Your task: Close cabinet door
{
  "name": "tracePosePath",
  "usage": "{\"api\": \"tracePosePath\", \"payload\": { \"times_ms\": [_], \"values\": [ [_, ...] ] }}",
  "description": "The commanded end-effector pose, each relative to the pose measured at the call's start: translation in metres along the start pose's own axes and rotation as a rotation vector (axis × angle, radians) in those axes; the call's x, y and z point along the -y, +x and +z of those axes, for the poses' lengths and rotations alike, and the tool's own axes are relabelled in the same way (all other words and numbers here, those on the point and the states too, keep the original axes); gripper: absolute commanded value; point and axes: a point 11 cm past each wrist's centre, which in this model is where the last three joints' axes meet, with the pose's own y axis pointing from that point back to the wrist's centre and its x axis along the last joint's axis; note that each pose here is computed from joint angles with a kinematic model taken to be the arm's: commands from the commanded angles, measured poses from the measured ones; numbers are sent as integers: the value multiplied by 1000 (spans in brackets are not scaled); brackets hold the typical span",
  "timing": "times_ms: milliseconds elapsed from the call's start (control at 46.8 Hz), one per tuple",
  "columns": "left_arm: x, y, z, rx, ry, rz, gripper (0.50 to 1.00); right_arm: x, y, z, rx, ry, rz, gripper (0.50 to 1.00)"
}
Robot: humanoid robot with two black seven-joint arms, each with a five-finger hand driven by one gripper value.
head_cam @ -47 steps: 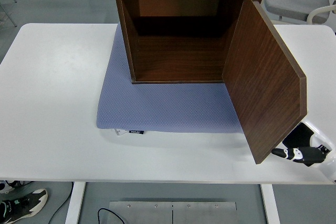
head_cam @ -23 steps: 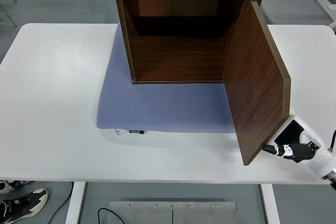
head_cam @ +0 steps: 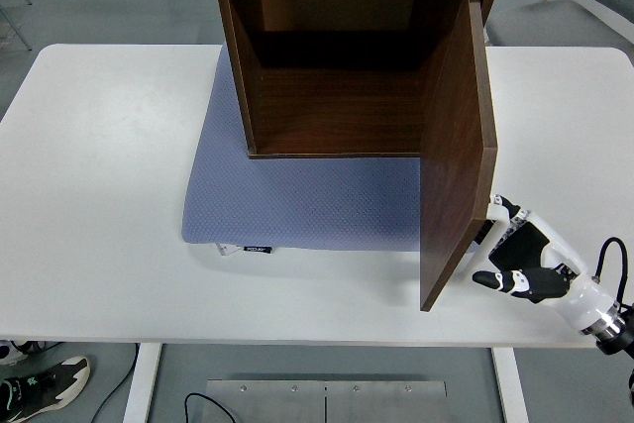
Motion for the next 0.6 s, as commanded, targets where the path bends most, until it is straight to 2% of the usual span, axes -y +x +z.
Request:
{"api": "tracePosePath", "payload": {
  "times_ms": [0,577],
  "values": [
    [0,0,0,1,0,0,1000,2,-1,1,4,6,-3,1000],
    [0,0,0,-1,0,0,1000,23,-17,11,64,60,-25,1000]
  ]
}}
